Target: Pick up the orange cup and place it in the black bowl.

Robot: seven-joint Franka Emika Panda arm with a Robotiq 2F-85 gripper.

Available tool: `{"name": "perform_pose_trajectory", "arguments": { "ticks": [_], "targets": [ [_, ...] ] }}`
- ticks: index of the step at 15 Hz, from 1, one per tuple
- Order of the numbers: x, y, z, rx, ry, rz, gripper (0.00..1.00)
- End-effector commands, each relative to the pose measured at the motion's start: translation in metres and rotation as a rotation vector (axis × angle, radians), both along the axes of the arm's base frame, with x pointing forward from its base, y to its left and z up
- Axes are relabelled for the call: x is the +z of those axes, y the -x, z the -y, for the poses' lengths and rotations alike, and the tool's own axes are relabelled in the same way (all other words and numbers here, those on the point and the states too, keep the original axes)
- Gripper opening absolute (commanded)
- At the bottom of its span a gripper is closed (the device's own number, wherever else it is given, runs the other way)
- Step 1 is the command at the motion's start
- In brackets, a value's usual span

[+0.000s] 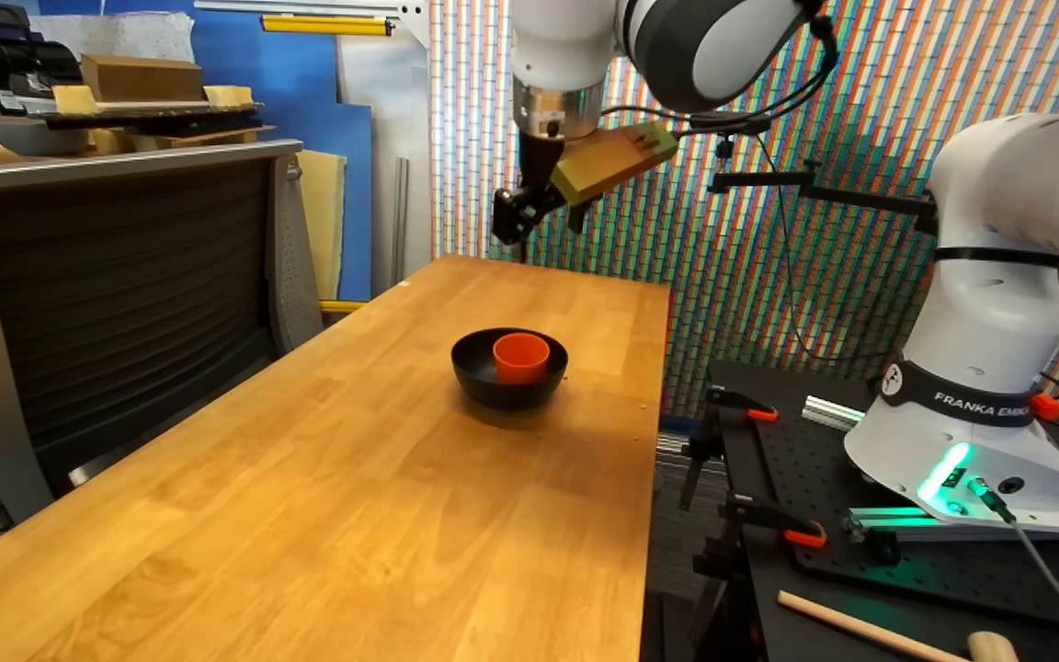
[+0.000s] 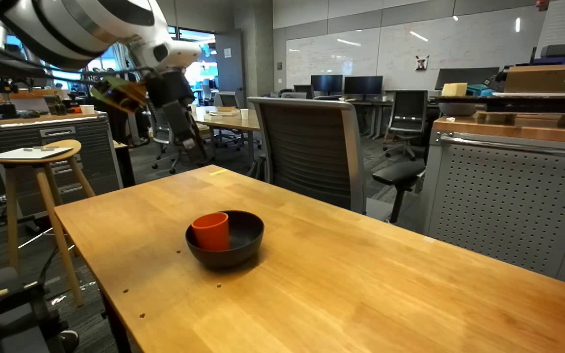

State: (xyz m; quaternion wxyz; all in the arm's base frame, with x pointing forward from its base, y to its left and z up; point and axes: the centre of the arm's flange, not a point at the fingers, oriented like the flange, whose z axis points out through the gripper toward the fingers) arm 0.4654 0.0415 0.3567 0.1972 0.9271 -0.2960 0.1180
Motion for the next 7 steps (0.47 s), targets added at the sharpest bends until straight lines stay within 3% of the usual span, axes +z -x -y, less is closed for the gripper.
{"name": "perform_pose_trajectory", "arguments": {
  "ticks": [1, 4, 5, 7],
  "targets": [
    [0.073, 0.047, -0.014, 0.158, -0.086, -0.072, 1.0],
    [0.1, 0.065, -0.038, 0.296, -0.197, -0.102, 1.0],
    [0.074, 0.045, -0.035, 0.226, -0.15, -0.076, 1.0],
    [0.09, 0.056, -0.045, 0.28, -0.178, -0.079, 1.0]
  ]
}}
